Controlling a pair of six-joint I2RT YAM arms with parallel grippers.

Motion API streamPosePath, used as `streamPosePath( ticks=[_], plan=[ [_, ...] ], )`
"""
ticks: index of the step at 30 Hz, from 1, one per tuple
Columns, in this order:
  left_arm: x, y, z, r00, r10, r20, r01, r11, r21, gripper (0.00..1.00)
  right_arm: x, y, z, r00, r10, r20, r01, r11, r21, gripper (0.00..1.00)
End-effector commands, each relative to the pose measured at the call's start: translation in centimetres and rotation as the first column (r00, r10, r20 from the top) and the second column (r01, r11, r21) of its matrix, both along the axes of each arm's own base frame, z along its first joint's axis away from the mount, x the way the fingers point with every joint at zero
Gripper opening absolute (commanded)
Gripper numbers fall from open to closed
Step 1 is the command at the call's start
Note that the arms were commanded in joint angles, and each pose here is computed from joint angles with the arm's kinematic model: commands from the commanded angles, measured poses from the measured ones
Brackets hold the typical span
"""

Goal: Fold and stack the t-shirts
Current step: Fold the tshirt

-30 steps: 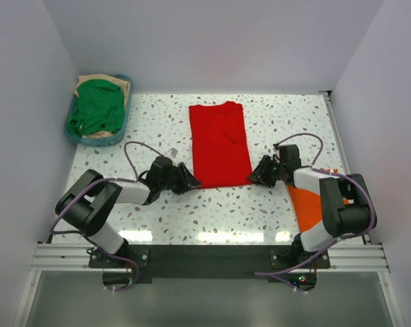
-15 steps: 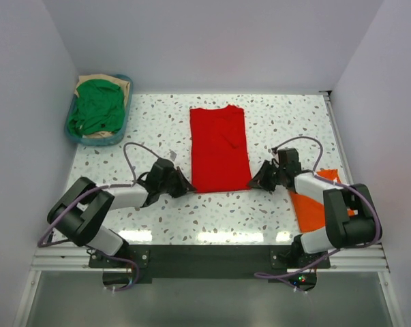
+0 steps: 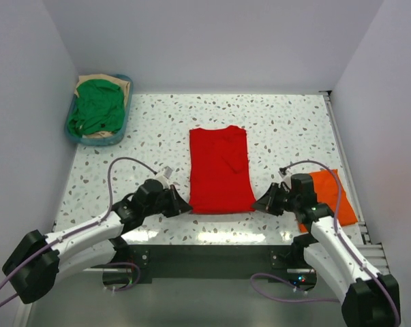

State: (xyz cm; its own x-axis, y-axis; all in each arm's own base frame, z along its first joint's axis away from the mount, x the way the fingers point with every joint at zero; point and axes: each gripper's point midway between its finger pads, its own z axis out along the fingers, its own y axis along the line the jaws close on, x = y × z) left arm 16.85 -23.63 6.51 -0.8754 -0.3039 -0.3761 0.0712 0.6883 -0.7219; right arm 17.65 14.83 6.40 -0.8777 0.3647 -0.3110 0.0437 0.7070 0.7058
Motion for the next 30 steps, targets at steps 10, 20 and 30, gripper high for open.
streamPosePath(
  ticks=[10, 20, 30],
  plan=[
    [3.2, 0.3, 5.5, 0.993, 0.066, 0.102, -0.075, 0.993, 0.089, 0.0, 2.1, -1.0, 5.9, 0.996, -0.02, 0.082, 0.026, 0.996, -0.083, 0.0],
    [11.0, -0.6, 9.7, 0.985, 0.091, 0.145, -0.099, 0.994, 0.045, 0.0, 9.9, 0.3, 9.9, 0.991, -0.042, 0.126, 0.053, 0.996, -0.079, 0.0],
    [20.7, -0.7, 11.9, 0.981, 0.118, 0.152, -0.124, 0.992, 0.032, 0.0, 19.3, 1.6, 10.8, 0.992, -0.058, 0.111, 0.065, 0.996, -0.06, 0.0]
  ],
)
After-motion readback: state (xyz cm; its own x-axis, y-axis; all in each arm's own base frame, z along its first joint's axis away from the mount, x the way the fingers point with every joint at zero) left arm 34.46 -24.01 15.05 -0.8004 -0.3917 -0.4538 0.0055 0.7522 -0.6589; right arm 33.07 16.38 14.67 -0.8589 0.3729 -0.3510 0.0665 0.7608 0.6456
